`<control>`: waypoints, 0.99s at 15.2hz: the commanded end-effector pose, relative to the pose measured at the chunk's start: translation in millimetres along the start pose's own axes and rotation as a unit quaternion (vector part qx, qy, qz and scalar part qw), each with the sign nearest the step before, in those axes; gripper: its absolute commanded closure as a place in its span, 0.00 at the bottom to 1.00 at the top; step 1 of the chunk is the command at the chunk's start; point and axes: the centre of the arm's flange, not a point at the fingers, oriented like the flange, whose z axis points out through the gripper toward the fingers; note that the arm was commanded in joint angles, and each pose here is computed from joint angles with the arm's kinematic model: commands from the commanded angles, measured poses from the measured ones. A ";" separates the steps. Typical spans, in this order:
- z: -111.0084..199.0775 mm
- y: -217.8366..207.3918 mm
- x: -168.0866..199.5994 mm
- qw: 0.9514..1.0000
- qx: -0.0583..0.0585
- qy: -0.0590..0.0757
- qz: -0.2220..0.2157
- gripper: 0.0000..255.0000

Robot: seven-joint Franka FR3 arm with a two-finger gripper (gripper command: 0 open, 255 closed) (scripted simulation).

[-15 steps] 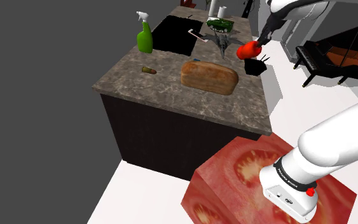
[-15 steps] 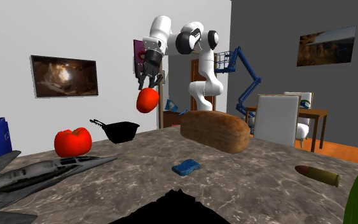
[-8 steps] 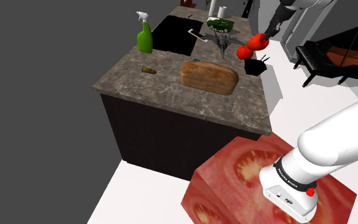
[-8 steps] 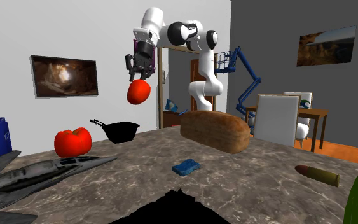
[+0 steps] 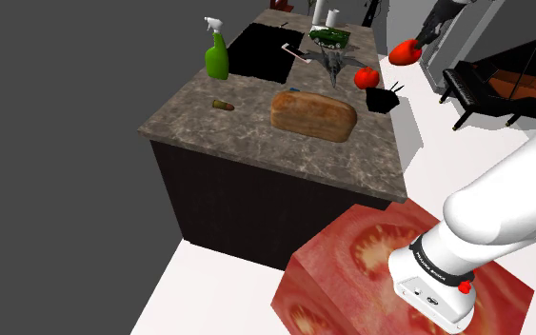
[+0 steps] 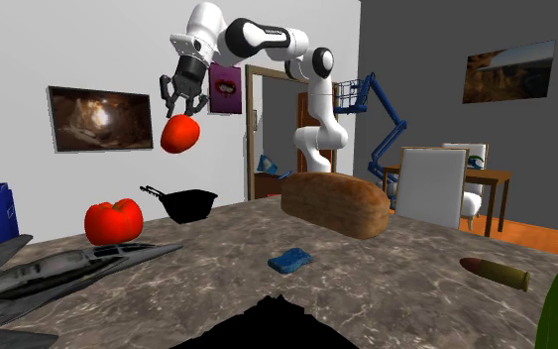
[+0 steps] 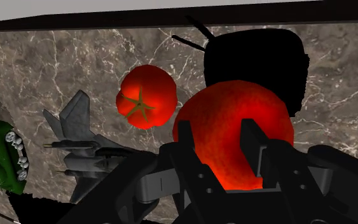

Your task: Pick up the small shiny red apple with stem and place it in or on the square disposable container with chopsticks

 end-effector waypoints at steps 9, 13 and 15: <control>46.8 -12.8 -11.8 1.000 0.000 0.000 -0.001 1.00; 66.3 -20.4 -14.2 1.000 0.000 0.000 -0.001 1.00; 76.1 -24.2 -15.4 1.000 0.000 0.000 -0.001 1.00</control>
